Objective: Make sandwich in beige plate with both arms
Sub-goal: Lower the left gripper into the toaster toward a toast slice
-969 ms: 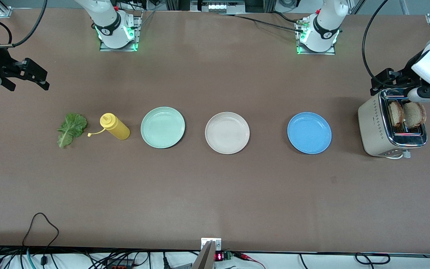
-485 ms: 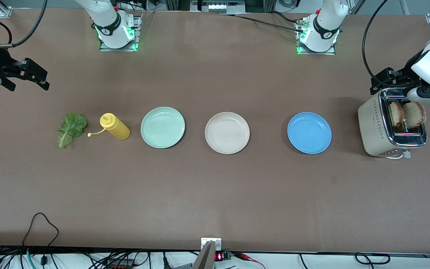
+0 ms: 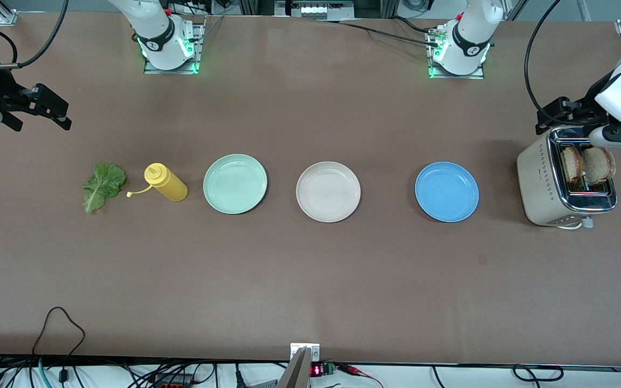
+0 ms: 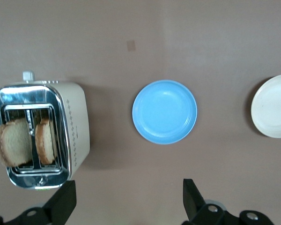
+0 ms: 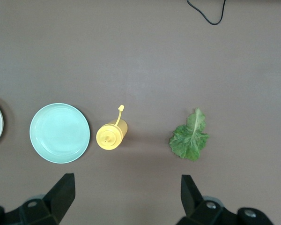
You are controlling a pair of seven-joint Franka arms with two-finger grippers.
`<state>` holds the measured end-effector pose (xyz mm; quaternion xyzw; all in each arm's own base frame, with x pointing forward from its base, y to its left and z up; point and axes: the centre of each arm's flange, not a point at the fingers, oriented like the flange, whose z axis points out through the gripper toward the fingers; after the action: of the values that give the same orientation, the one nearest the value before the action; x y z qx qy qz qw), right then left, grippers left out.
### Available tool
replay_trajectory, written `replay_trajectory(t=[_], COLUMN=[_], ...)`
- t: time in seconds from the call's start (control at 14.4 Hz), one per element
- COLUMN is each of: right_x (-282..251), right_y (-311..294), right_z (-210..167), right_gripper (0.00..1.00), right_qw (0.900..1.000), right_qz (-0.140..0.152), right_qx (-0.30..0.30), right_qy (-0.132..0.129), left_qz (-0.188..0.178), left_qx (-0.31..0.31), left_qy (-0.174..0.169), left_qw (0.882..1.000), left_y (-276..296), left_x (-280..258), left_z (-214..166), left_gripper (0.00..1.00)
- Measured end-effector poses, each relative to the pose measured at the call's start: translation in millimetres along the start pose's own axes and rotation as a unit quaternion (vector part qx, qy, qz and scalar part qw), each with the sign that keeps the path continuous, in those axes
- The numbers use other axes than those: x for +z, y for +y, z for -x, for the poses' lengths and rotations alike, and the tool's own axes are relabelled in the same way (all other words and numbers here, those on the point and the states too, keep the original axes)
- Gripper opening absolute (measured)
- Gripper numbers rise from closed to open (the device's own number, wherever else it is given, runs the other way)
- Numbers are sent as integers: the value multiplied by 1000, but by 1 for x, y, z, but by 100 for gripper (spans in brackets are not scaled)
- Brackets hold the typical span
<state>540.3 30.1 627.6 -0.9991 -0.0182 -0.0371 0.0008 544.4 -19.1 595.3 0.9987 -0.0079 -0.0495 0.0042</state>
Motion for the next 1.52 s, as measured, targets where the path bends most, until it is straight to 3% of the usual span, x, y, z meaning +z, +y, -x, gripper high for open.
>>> replay_trajectory(t=[0.55, 0.9, 1.04, 1.52], right_x=[0, 0, 0, 0], right_y=[0, 0, 0, 0], right_z=[0, 0, 0, 0], right_gripper=[100, 100, 100, 100], right_qw=[1000, 1000, 1000, 1000], right_qz=[0, 0, 0, 0], right_qx=[0, 0, 0, 0], right_qy=[0, 0, 0, 0], left_qz=[-1, -69, -80, -71], left_qx=[-36, -46, -38, 13], left_qy=[-31, -60, -72, -48], left_qw=[999, 995, 993, 996], left_y=[-39, -78, -95, -162], left_x=[25, 52, 62, 135], left_z=[-11, -21, -21, -21], left_gripper=[100, 100, 100, 100])
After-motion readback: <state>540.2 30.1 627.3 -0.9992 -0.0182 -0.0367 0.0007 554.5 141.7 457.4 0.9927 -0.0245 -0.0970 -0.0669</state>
